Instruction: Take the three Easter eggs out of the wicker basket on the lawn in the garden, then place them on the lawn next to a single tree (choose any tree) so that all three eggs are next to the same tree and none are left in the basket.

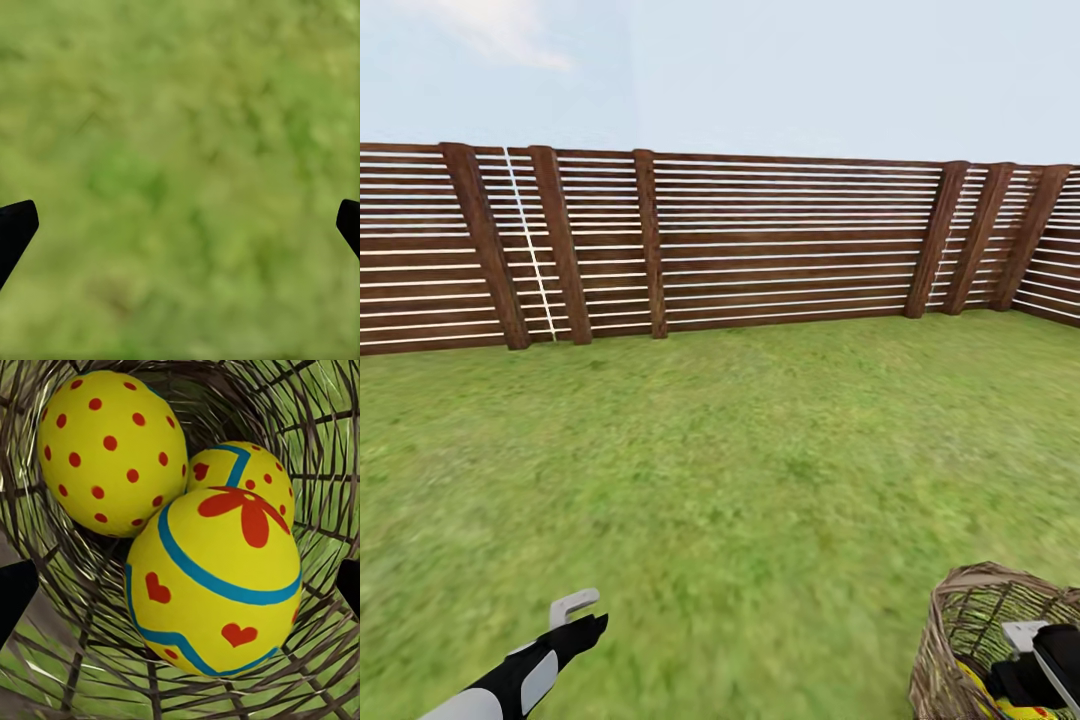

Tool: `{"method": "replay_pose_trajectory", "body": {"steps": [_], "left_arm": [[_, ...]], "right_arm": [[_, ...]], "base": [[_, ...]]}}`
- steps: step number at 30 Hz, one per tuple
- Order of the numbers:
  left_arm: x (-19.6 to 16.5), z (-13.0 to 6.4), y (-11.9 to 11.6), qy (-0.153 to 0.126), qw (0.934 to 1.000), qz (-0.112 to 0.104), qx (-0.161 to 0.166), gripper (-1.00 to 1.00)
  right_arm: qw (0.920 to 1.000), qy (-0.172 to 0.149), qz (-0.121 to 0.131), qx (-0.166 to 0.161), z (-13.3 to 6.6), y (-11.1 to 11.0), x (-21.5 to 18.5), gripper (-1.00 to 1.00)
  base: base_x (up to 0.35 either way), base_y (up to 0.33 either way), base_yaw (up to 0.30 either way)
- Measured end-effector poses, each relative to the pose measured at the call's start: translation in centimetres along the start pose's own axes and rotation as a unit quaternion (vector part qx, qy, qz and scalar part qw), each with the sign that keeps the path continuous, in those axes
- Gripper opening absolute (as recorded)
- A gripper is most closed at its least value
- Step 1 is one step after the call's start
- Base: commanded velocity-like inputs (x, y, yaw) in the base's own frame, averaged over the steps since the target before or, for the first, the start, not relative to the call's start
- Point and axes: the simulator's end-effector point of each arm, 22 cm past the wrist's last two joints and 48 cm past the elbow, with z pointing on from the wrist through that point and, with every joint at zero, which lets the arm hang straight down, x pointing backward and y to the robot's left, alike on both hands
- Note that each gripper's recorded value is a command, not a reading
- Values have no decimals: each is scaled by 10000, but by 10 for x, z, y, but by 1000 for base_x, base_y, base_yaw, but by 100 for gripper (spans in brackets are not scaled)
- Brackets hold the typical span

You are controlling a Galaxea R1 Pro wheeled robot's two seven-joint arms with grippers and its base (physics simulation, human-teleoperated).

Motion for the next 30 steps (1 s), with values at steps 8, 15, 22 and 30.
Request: {"method": "replay_pose_trajectory", "body": {"steps": [8, 15, 22, 30], "left_arm": [[15, 11, 4, 5, 10000, 2, 5, 100], [29, 21, 5, 50, 10000, 1, 10, 100], [44, 27, 8, 199, 9998, 1, -32, 100], [50, 30, 10, 261, 9996, 3, -56, 100]], "right_arm": [[10000, -3, 12, 39, 15, -2, 8, 100], [9998, 33, 29, 184, 24, -22, 16, 100], [9996, 173, -2, 215, 33, -23, 24, 100], [9995, 233, -23, 196, 38, -19, 27, 100]], "base": [[0, 0, 0], [0, 0, 0], [0, 0, 0], [0, 0, 0]]}}
